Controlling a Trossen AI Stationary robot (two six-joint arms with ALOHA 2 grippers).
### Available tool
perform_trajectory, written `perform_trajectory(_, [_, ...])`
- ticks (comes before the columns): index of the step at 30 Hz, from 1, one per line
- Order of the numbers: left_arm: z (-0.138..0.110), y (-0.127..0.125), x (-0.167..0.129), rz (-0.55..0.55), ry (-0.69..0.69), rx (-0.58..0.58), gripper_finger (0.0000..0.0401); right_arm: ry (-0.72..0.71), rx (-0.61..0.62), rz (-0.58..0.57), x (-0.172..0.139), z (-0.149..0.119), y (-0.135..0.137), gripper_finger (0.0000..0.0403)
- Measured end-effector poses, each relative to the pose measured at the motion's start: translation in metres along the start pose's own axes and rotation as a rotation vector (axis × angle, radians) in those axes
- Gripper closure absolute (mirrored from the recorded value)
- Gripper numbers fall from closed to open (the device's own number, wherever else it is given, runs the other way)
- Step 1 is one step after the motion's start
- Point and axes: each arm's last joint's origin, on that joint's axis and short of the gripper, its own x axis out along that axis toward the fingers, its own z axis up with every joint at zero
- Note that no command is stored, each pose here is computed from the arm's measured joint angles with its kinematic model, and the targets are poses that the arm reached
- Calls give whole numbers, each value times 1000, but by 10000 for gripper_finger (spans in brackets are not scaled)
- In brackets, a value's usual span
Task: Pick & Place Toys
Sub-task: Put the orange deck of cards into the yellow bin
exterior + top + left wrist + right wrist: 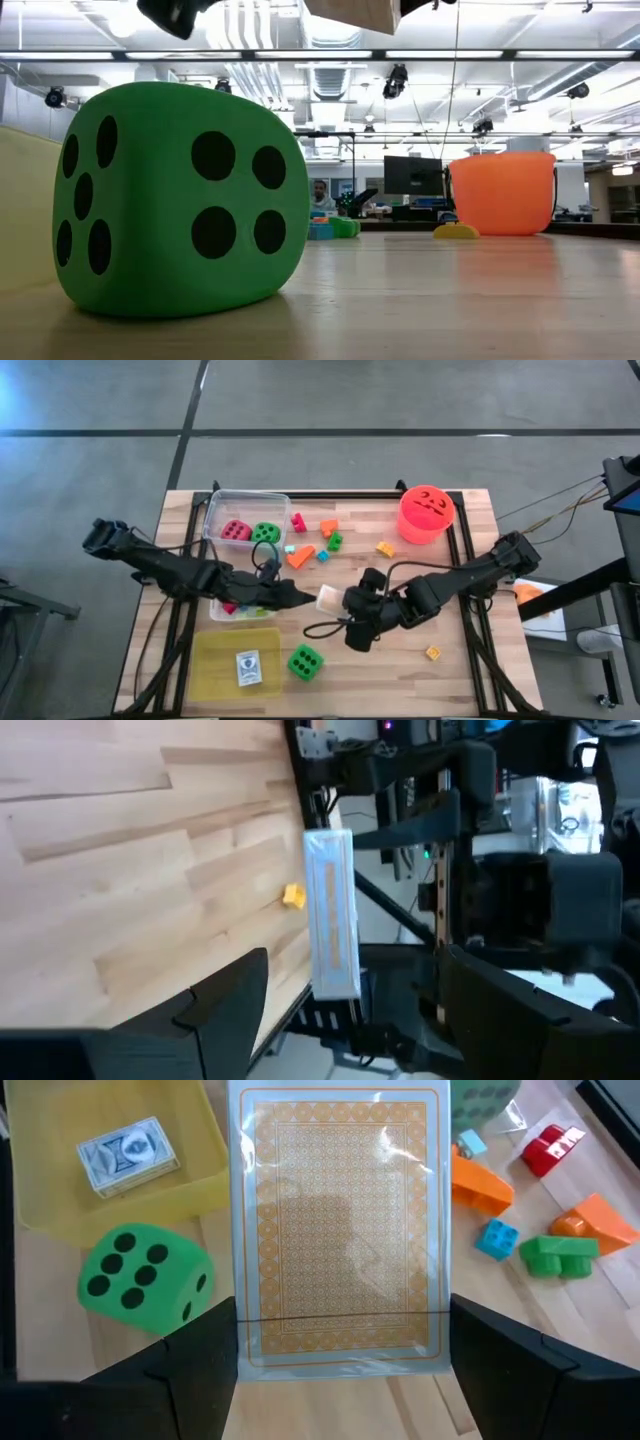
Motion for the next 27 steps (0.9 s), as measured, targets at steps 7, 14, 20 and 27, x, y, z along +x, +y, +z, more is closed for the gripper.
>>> perform_trajectory(7, [8, -3, 5, -45, 6, 4, 121, -22, -16, 0, 4, 7, -5, 106])
perform_trajectory(14, [17, -2, 8, -38, 2, 10, 121, -50, -36, 13, 6, 13, -8, 106])
perform_trajectory(20, [19, 0, 13, -33, 38, 14, 131, -66, -50, 15, 8, 17, -10, 106])
perform_trajectory(27, [18, 2, 19, -31, 54, 38, 198, -89, -63, 35, 8, 21, -10, 106])
